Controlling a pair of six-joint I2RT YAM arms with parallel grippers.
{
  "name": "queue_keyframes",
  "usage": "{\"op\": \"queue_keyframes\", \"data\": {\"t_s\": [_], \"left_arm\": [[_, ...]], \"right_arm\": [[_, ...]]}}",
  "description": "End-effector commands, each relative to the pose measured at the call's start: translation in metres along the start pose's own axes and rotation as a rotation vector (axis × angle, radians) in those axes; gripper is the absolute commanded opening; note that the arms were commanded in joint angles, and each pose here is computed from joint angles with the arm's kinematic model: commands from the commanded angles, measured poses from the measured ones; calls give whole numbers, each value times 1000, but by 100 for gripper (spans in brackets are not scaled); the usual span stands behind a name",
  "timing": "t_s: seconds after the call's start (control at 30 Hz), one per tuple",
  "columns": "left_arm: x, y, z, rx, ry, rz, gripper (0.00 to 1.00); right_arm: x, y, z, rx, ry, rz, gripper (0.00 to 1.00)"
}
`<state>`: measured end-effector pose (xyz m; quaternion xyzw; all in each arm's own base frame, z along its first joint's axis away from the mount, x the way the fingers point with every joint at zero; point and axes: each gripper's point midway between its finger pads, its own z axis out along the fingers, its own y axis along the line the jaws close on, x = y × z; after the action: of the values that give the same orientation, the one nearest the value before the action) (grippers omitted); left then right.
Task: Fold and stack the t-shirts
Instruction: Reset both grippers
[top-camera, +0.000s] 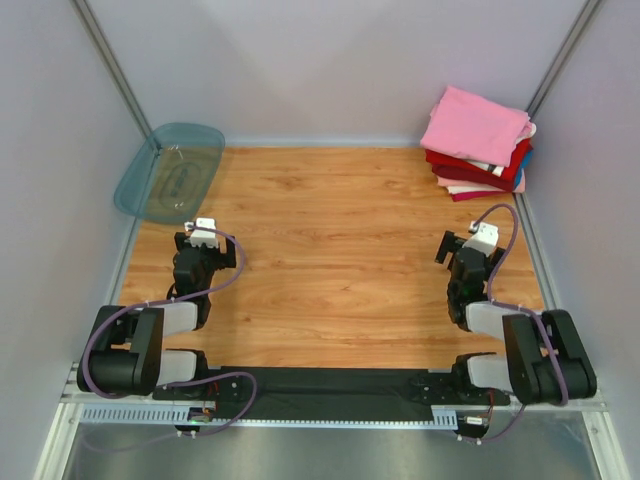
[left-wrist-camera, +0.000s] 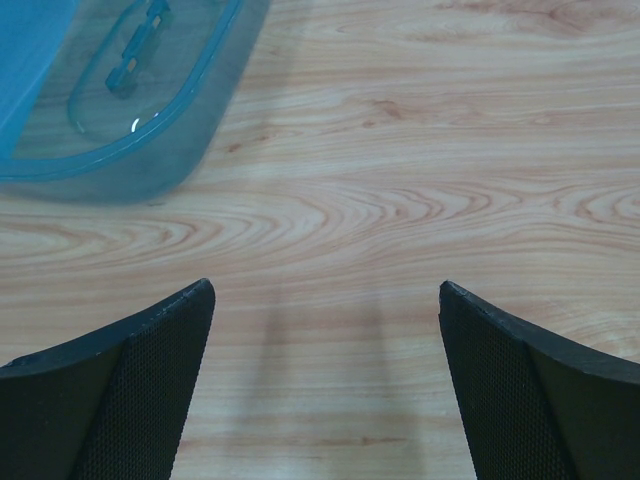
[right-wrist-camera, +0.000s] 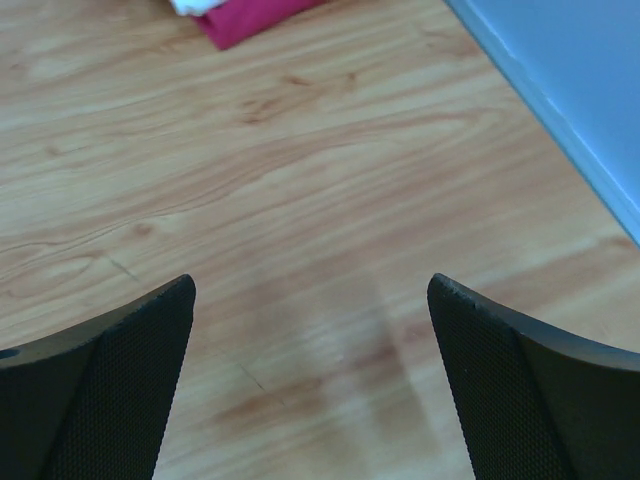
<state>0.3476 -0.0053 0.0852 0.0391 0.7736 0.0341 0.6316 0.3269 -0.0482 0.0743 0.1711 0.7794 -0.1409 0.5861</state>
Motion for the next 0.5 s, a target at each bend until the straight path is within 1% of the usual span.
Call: {"op": "queue_keyframes", "data": {"t_s": [0.0,0.07,0.1,0.13,0.2,0.23,0.47], "left_arm": [[-25,1,4,5,-87,2,100],[-25,1,5,3,-87,2,100],[-25,1,5,5,-87,2,100],[-24,1,4,3,-86,2,100],[-25,1,5,5,-87,2,100],[-24,1,4,3,-86,2,100],[-24,1,4,3,-86,2,100]], "right_arm": [[-49,48,3,-276,-254,13,100],[-34,52,4,-301,-138,-17,100],[-33,52,5,-316,-140,-24,97],[-37,52,5,-316,-186,-15,100],[-42,53,5,-313,-183,-13,100],[-35,52,6,-311,-153,-21,100],[-37,53,6,-311,-159,-22,100]]}}
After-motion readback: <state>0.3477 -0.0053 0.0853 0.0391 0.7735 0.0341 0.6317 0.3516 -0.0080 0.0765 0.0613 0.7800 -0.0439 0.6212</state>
